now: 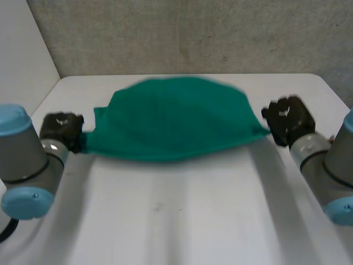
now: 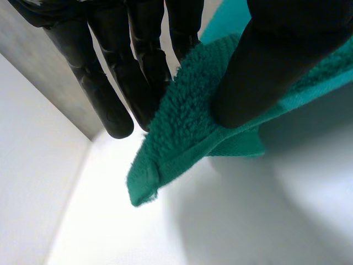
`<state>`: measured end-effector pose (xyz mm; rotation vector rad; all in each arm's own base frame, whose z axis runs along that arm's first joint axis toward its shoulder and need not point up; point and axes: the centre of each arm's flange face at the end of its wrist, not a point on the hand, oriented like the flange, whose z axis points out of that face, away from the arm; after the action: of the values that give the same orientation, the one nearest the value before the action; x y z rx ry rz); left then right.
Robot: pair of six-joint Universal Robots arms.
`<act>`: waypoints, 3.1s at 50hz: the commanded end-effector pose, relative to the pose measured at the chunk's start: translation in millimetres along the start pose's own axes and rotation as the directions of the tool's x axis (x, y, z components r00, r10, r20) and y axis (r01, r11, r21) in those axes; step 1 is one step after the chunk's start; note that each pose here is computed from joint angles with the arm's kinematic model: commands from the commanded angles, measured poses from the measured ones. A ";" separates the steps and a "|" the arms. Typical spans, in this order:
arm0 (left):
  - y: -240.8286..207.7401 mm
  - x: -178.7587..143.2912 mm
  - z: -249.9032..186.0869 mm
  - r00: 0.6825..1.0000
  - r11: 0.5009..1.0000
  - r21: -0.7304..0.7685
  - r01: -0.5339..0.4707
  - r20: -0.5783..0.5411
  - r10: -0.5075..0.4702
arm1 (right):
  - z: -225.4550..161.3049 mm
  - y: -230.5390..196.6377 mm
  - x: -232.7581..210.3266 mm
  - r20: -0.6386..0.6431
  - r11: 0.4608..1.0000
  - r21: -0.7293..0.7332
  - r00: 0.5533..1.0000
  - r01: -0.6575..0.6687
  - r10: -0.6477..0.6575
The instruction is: Fold the towel.
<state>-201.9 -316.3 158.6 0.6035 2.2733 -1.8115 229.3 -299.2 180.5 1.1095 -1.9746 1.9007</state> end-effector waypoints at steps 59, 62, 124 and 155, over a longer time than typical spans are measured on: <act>61.6 -8.7 -52.4 0.941 0.997 -0.069 -0.014 -0.340 -0.010 | -7.6 49.0 5.7 0.015 0.971 -0.182 0.987 -0.156 0.161; 65.2 -7.6 -48.9 0.941 0.998 -0.068 -0.016 -0.338 -0.008 | -8.1 49.9 5.6 0.015 0.970 -0.185 0.987 -0.156 0.162; -17.0 -37.3 -125.8 0.969 0.999 0.003 -0.047 -0.241 0.046 | -99.5 -14.2 33.4 0.287 0.914 -0.286 0.935 0.289 -0.206; 21.6 -23.4 20.5 0.989 0.992 -0.123 -0.020 -0.149 0.001 | 57.1 33.8 18.2 0.089 0.954 -0.250 0.985 0.163 -0.145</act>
<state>-171.2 -298.3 149.1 0.8605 2.5417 -1.6188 203.1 -329.1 160.1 1.2897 -2.0919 1.4482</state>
